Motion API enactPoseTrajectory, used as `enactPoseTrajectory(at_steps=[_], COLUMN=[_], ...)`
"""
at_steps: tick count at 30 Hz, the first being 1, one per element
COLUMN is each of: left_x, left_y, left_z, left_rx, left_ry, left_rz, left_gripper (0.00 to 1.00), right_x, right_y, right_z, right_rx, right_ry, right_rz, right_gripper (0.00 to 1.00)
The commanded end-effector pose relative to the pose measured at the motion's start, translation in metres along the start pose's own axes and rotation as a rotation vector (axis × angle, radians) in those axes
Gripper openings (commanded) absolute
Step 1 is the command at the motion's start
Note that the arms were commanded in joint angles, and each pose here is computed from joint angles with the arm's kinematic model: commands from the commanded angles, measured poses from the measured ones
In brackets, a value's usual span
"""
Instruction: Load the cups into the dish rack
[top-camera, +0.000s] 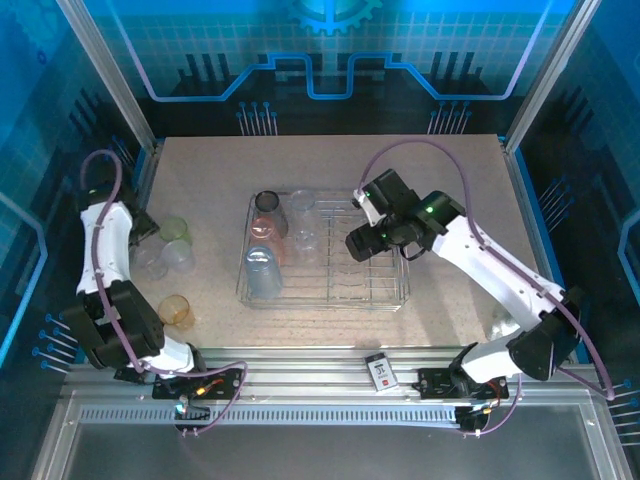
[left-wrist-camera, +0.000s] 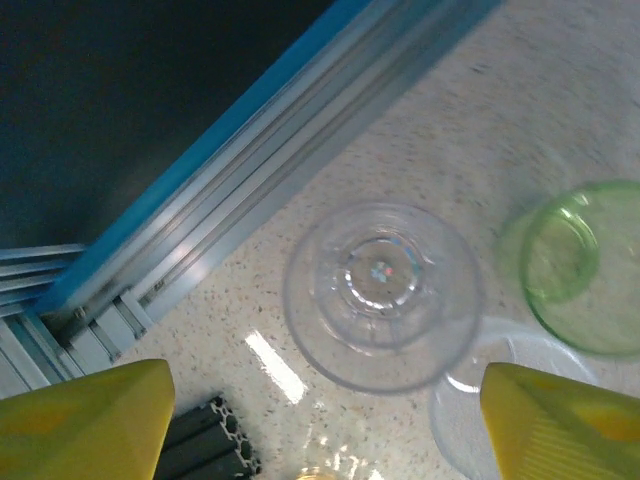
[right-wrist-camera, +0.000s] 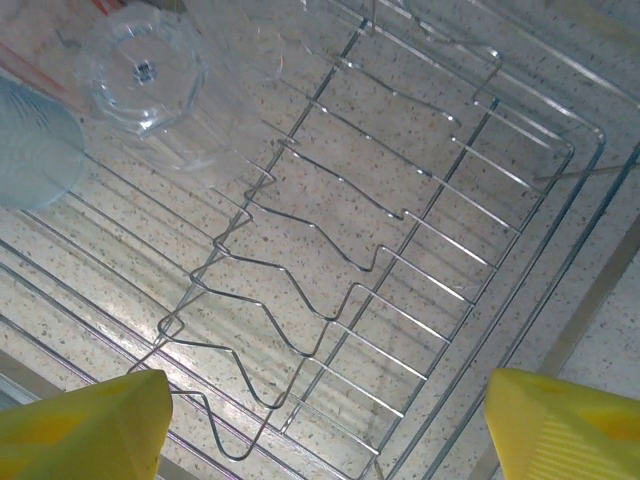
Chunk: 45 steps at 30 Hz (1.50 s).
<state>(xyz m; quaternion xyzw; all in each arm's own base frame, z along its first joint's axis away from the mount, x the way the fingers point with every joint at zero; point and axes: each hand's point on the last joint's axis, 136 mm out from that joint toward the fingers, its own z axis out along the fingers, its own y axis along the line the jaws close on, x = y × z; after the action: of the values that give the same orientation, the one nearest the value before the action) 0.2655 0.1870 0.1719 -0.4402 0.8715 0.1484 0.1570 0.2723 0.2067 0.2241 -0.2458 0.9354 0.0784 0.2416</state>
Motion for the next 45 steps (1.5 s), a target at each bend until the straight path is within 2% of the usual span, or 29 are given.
enactPoseTrajectory(at_steps=[1, 6, 8, 11, 15, 18, 22, 25, 28, 33, 39, 45], left_x=[0.01, 0.01, 0.005, 0.0, -0.003, -0.002, -0.004, -0.005, -0.007, -0.018, -0.012, -0.002], left_y=[-0.002, -0.009, -0.009, -0.013, -0.01, -0.007, -0.012, -0.02, -0.026, -0.026, -0.033, -0.045], left_z=[0.018, 0.029, 0.033, 0.038, 0.048, 0.059, 0.065, 0.067, 0.067, 0.067, 0.084, 0.102], left_rx=[0.08, 0.119, 0.133, 0.21, 0.201, 0.175, 0.195, 0.228, 0.248, 0.219, 0.2, 0.173], left_ry=[0.085, 0.102, 0.089, 0.072, 0.076, 0.097, 0.094, 0.115, 0.13, 0.098, 0.153, 0.212], left_rz=[-0.126, -0.193, -0.273, -0.437, -0.564, -0.668, -0.771, -0.804, -0.824, -0.853, -0.918, -0.921], left_gripper=[0.72, 0.7, 0.76, 0.73, 0.71, 0.72, 0.66, 0.64, 0.55, 0.47, 0.44, 0.43], right_x=[-0.002, 0.001, 0.003, 0.009, 0.017, 0.022, 0.029, 0.032, 0.031, 0.027, 0.028, 0.032], right_y=[-0.003, 0.002, 0.003, 0.004, 0.01, 0.011, 0.012, 0.016, 0.019, 0.025, 0.027, 0.025], right_z=[-0.008, -0.003, 0.001, 0.008, 0.014, 0.016, 0.023, 0.029, 0.033, 0.037, 0.038, 0.037], right_rx=[0.002, -0.026, -0.027, -0.018, -0.016, -0.004, 0.005, 0.0, -0.01, -0.02, -0.02, -0.012], right_ry=[-0.026, -0.029, -0.03, -0.017, -0.003, 0.008, 0.028, 0.033, 0.031, 0.035, 0.038, 0.039], right_rz=[-0.008, 0.024, 0.05, 0.075, 0.072, 0.072, 0.099, 0.106, 0.108, 0.094, 0.086, 0.086], right_gripper=[0.82, 0.81, 0.8, 0.8, 0.79, 0.79, 0.79, 0.78, 0.78, 0.78, 0.78, 0.78])
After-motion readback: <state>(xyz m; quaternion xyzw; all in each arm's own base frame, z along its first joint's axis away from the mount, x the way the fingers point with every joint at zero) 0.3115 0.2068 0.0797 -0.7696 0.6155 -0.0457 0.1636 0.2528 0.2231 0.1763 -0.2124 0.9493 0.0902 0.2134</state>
